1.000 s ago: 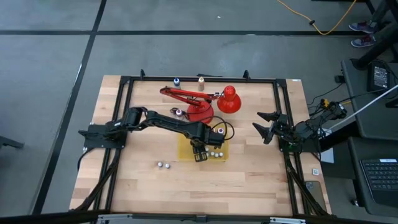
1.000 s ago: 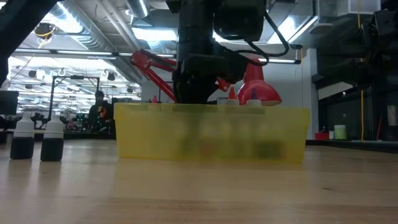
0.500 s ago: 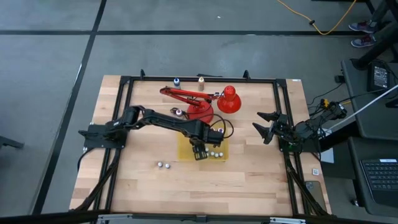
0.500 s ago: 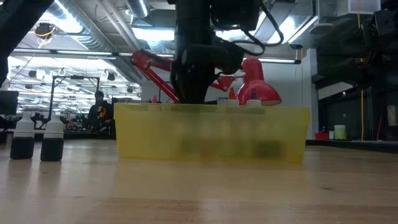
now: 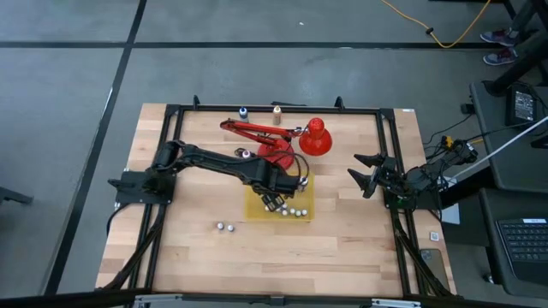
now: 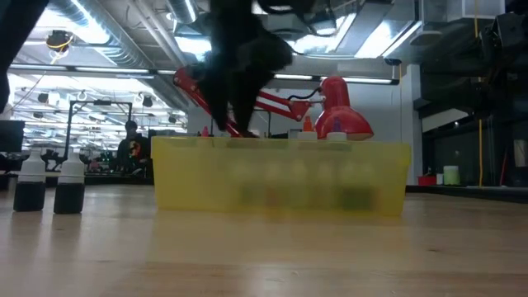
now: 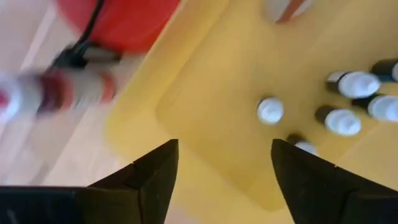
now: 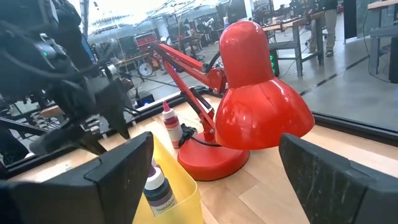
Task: Pick & Place food coloring
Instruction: Put the small black food bottle into the yellow bin
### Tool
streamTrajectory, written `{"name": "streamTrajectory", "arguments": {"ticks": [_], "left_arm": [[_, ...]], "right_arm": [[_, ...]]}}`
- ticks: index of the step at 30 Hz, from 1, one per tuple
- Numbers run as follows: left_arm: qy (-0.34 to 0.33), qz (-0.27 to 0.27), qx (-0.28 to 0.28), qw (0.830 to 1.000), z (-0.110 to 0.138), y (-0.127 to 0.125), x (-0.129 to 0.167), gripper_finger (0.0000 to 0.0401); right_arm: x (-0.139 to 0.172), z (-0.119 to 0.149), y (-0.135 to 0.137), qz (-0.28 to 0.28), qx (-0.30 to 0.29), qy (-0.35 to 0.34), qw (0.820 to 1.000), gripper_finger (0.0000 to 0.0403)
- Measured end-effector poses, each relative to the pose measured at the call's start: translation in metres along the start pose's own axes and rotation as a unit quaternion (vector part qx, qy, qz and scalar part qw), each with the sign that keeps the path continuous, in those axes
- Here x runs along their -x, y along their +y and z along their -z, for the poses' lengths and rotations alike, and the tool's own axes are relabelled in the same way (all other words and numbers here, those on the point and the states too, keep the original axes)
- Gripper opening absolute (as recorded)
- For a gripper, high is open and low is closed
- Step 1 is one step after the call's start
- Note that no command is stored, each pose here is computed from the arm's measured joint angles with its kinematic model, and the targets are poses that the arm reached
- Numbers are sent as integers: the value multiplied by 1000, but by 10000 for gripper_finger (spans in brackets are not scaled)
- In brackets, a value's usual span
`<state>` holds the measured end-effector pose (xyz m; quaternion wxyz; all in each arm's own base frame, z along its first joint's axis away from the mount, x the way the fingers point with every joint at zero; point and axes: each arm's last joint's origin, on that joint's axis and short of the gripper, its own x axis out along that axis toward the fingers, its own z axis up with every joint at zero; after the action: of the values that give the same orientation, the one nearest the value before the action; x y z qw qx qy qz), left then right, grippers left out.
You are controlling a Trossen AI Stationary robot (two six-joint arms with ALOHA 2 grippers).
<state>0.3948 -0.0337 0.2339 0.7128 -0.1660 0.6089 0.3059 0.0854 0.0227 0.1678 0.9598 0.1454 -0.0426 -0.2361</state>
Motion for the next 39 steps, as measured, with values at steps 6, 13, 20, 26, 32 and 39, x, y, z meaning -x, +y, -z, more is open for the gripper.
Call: {"name": "streamTrajectory", "arguments": {"ticks": [6, 13, 20, 26, 32, 39], "left_arm": [[-7, -4, 98, 995, 33, 18, 14, 275], [11, -12, 205, 979, 76, 36, 14, 283], [35, -8, 279, 960, 116, 38, 12, 281], [48, -6, 313, 948, 137, 32, 7, 281], [58, 12, 336, 940, 154, 22, -2, 281], [71, 0, 357, 931, 172, 18, -14, 268]], "right_arm": [[0, 0, 0, 0, 0, 0, 1000, 347], [0, 0, 0, 0, 0, 0, 1000, 347], [0, 0, 0, 0, -1, 0, 1000, 347], [0, 0, 0, 0, 0, 0, 1000, 347], [0, 0, 0, 0, 0, 0, 1000, 347], [0, 0, 0, 0, -1, 0, 1000, 347]]}}
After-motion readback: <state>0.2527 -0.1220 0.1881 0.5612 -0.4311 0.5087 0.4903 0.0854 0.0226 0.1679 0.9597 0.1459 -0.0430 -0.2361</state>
